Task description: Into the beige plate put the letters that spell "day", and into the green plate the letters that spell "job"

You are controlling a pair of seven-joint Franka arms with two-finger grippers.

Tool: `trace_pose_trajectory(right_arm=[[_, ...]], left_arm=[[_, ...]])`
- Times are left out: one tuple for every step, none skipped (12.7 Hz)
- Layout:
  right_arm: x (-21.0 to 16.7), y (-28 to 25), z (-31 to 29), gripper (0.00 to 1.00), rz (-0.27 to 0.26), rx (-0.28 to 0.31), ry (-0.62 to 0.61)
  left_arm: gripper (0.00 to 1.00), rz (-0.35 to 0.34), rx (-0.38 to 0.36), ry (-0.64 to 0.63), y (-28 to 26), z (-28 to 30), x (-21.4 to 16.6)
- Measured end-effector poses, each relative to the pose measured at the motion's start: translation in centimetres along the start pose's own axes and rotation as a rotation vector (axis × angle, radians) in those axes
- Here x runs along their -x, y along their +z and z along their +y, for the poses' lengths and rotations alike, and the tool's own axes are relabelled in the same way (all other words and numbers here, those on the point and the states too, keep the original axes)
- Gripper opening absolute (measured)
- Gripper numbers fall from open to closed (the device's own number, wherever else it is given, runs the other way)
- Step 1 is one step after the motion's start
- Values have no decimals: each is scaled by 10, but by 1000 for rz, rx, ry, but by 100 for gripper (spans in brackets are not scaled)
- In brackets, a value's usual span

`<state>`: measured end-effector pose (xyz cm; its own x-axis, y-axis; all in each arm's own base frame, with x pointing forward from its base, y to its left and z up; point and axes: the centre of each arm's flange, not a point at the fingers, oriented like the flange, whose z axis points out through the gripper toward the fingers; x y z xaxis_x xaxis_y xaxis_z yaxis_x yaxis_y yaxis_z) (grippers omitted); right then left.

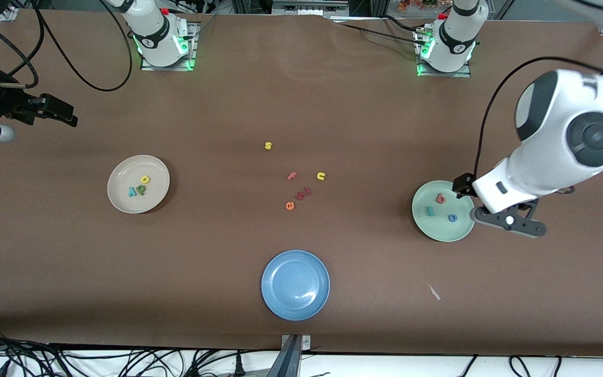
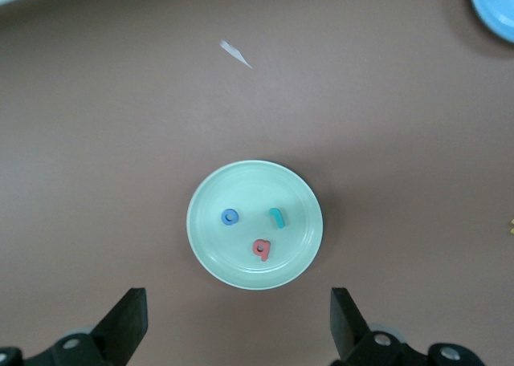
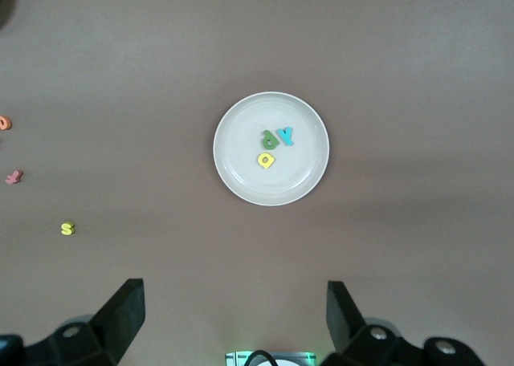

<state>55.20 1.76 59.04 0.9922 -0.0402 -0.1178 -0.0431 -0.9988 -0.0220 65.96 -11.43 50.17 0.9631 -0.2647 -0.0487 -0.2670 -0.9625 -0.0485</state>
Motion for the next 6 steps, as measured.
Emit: trace_pose_trajectory(right_arm=[[0, 0, 0, 100, 0, 0, 0], [0, 0, 0, 100, 1, 0, 0], [0, 0, 0, 100, 1, 0, -1], [0, -1, 0, 100, 2, 0, 0], [0, -1, 0, 100, 2, 0, 1], [0, -1, 0, 100, 2, 0, 1]], left_arm=[[100, 10, 1, -15, -12, -9, 5], [100, 16, 13, -33, -21, -17, 10], [100, 27, 30, -51, -31, -25, 16], [100, 42, 41, -65, -43, -30, 22], [100, 47, 39, -74, -57, -33, 31], [100, 49, 33, -82, -70, -36, 41]])
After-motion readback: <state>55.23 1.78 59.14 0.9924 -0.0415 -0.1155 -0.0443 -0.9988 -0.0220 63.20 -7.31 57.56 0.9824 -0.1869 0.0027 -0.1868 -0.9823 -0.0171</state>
